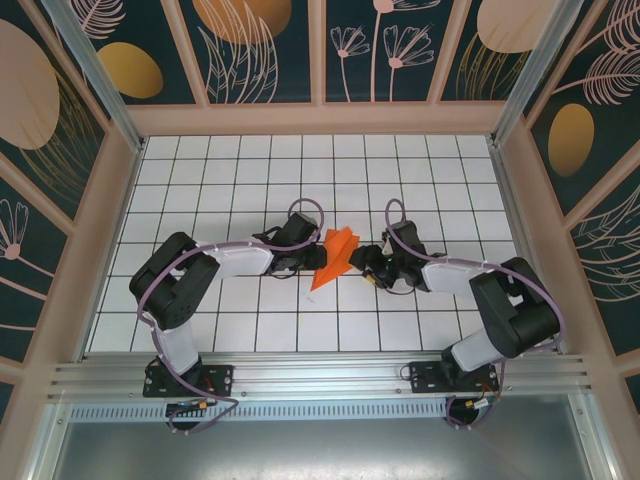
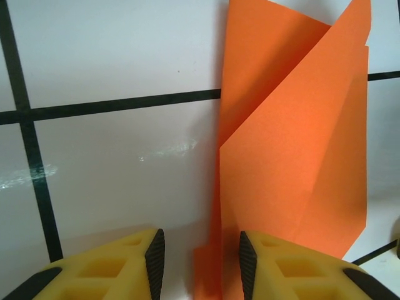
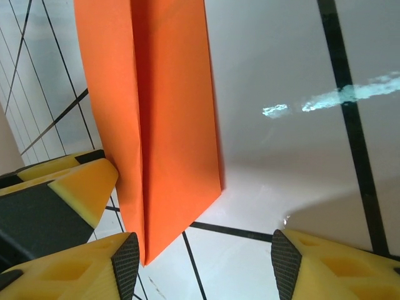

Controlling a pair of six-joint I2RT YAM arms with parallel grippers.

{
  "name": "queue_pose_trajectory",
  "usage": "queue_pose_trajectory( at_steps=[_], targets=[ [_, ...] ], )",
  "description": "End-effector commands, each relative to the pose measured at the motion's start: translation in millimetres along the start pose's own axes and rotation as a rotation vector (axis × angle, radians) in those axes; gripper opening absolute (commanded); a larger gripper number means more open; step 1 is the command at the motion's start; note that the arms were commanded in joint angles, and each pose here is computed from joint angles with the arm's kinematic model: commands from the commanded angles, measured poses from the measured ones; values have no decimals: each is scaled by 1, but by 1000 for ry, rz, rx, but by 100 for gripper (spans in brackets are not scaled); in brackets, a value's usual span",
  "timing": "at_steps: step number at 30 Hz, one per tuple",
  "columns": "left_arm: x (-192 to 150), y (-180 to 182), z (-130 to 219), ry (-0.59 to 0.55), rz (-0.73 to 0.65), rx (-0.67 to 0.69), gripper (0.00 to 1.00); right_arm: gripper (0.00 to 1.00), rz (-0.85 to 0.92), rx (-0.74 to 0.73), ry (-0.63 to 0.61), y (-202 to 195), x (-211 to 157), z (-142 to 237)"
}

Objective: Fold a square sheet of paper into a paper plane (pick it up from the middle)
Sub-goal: Turn over the paper at the center of the table.

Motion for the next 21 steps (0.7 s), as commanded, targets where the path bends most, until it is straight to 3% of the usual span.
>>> queue_pose_trajectory(
  at_steps=[1,12,21],
  targets=[
    [-44,-1,-13,216,-53,-25,40,59,43,47,-13,18,11,-5],
    [-53,23,-23,253,-69,96,39,59,-39,3,-4,14,19,-19],
    [-57,24,-29,276,-66,87,39,58,-36,41,3,23,23,-23]
  ],
)
Point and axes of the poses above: each hand's point on the last joint's axis, 136 mm out from that joint toward the fingers, its own z axis back along the fingers, its own y axis along the line the jaws close on, x = y × z, the point moved 6 cm from there along z, back along the fingers, and after that the axes turned 12 degrees about z, right-handed, at the moved point
